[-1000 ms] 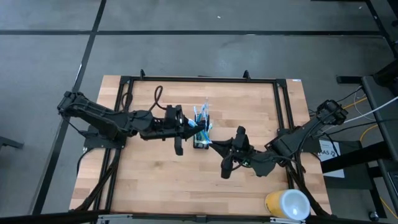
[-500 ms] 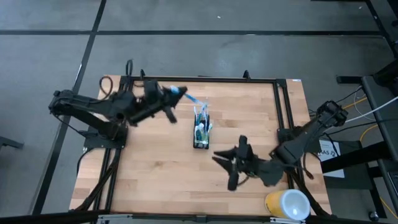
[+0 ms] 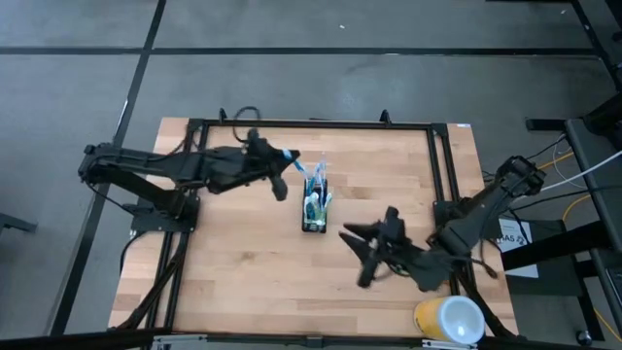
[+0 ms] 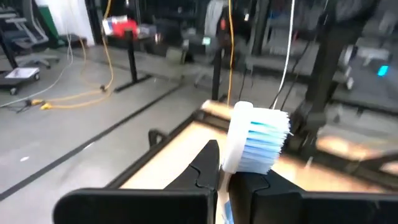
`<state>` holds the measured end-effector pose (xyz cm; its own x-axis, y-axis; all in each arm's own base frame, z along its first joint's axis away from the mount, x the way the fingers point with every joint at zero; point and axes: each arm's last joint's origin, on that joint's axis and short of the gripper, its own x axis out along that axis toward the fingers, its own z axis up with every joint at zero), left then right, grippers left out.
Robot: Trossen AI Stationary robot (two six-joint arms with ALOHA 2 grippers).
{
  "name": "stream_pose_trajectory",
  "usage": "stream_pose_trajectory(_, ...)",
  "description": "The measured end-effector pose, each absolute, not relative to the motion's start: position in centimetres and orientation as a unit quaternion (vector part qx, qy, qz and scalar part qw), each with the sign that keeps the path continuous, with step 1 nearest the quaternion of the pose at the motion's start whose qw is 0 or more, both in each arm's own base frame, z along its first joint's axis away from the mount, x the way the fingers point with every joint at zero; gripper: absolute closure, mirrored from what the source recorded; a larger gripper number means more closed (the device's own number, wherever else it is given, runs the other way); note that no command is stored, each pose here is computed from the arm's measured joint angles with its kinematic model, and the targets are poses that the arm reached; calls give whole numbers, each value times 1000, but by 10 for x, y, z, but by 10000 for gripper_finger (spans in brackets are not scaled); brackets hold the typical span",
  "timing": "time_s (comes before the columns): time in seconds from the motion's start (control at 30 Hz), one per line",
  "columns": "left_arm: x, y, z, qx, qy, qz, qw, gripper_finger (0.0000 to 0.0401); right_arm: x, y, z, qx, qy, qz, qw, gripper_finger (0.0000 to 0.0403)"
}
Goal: Pick & Place toothbrushing station
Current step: Put the blue toothbrush into the black organizer
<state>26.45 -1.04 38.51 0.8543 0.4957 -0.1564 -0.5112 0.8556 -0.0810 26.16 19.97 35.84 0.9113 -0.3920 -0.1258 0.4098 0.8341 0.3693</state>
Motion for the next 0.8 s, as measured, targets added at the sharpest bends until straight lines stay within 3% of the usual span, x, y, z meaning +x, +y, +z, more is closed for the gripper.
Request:
stream_pose_trajectory(0.13, 285, -4, 361, -24, 117, 270, 956, 394, 250, 202, 367, 200, 15, -202, 959, 285)
stream_pose_trajectory(0.4, 309, 6, 308, -21, 110, 343, 933, 394, 221, 202, 389, 192, -16, -223, 956, 299)
stream_pose_trajectory(0.8, 325, 4, 275, -75, 117, 344, 929, 394, 202, 201, 401, 200, -38, -244, 948, 323)
